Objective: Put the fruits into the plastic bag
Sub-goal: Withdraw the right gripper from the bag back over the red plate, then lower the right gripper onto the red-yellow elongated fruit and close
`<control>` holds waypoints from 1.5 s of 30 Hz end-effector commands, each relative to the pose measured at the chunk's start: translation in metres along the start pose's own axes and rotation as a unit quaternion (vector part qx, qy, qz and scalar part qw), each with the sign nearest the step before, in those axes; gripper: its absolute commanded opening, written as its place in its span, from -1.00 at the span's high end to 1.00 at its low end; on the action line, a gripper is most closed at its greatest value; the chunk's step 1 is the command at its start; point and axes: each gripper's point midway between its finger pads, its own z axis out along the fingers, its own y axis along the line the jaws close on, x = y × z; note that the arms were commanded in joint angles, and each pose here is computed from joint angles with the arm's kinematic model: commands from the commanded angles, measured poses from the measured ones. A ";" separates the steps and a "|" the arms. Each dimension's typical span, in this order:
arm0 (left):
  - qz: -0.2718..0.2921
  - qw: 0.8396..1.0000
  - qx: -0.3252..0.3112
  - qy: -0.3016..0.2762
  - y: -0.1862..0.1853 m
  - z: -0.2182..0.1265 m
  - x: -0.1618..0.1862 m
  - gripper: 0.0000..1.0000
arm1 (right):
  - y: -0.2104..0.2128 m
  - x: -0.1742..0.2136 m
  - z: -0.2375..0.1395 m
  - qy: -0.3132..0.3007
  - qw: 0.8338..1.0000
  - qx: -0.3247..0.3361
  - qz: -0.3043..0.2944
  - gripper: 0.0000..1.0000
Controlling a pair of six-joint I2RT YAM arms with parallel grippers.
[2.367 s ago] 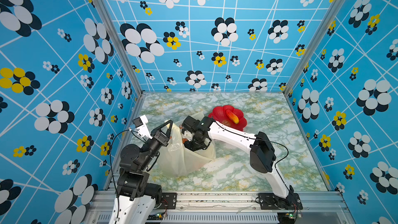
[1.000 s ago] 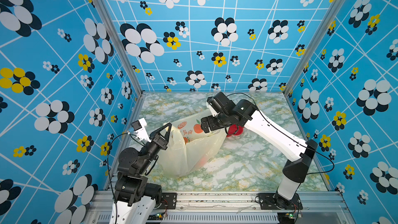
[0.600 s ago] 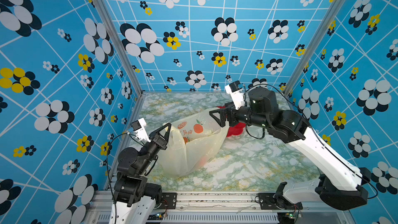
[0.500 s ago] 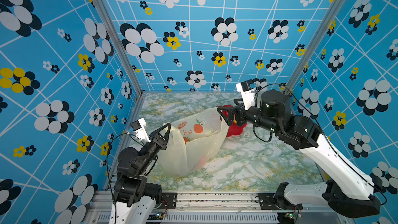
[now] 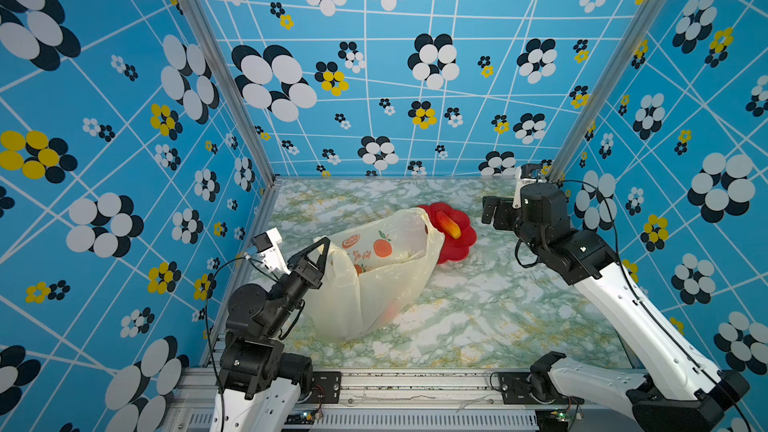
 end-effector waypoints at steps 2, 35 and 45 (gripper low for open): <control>0.013 1.000 -0.009 -0.011 0.000 -0.002 -0.006 1.00 | -0.001 0.035 0.030 0.075 0.996 -0.012 0.034 -0.99; 0.030 0.999 -0.021 0.022 0.009 0.012 0.002 1.00 | 0.044 0.176 0.196 0.409 0.910 -0.003 -0.070 -0.63; 0.031 0.999 -0.028 0.013 0.010 0.007 0.000 1.00 | 0.050 0.199 0.216 0.438 0.896 -0.012 -0.072 -0.62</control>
